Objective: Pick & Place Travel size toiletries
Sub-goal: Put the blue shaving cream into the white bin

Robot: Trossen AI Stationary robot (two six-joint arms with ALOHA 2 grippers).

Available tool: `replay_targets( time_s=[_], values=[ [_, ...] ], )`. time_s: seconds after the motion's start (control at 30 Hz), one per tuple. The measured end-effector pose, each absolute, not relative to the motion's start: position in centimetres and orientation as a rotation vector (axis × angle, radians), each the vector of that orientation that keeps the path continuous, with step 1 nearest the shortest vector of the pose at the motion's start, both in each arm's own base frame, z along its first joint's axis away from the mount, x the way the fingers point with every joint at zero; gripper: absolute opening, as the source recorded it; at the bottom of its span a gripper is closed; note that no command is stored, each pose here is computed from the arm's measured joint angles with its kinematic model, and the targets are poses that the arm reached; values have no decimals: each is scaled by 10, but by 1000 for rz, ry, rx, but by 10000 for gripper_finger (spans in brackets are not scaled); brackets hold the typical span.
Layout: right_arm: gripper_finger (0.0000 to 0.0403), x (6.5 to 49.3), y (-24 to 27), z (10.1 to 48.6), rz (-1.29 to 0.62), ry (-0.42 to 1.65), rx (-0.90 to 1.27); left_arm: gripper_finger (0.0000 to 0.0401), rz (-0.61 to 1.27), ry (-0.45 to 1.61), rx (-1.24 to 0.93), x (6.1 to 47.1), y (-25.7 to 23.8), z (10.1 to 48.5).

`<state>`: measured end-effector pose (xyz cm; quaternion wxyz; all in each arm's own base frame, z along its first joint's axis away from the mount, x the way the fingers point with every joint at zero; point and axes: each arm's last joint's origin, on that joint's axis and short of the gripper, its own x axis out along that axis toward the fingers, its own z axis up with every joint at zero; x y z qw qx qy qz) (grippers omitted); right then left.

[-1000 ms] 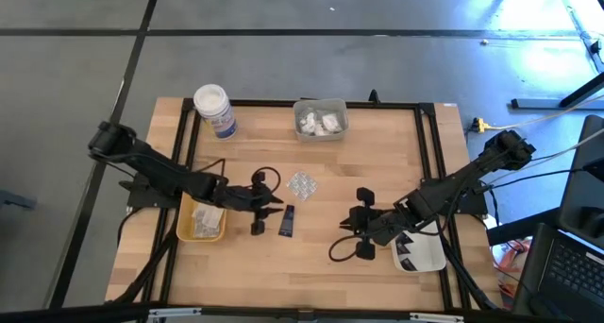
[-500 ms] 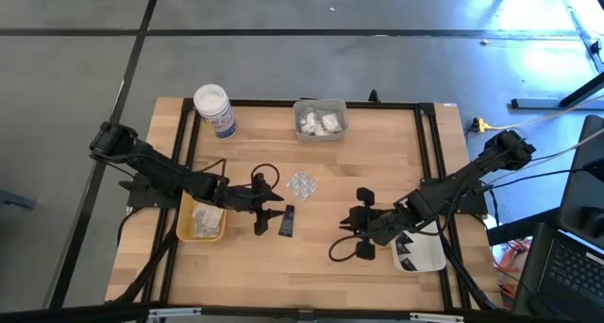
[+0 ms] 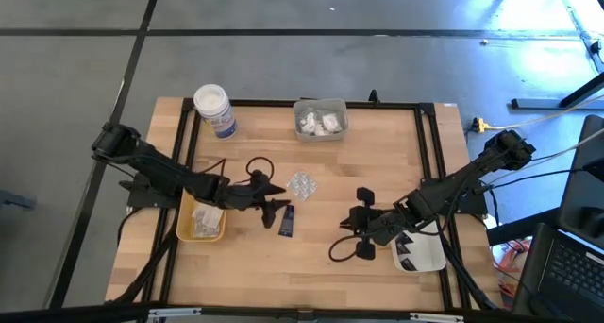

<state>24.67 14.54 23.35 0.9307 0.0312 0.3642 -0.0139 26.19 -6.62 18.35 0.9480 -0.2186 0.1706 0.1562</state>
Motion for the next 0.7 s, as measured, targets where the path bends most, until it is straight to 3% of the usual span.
replay_targets(
  time_s=[0.7],
  values=[
    [35, 247, 144, 234, -54, 729, 23, 198, 608, 604, -502, 321, -82, 134]
  ],
)
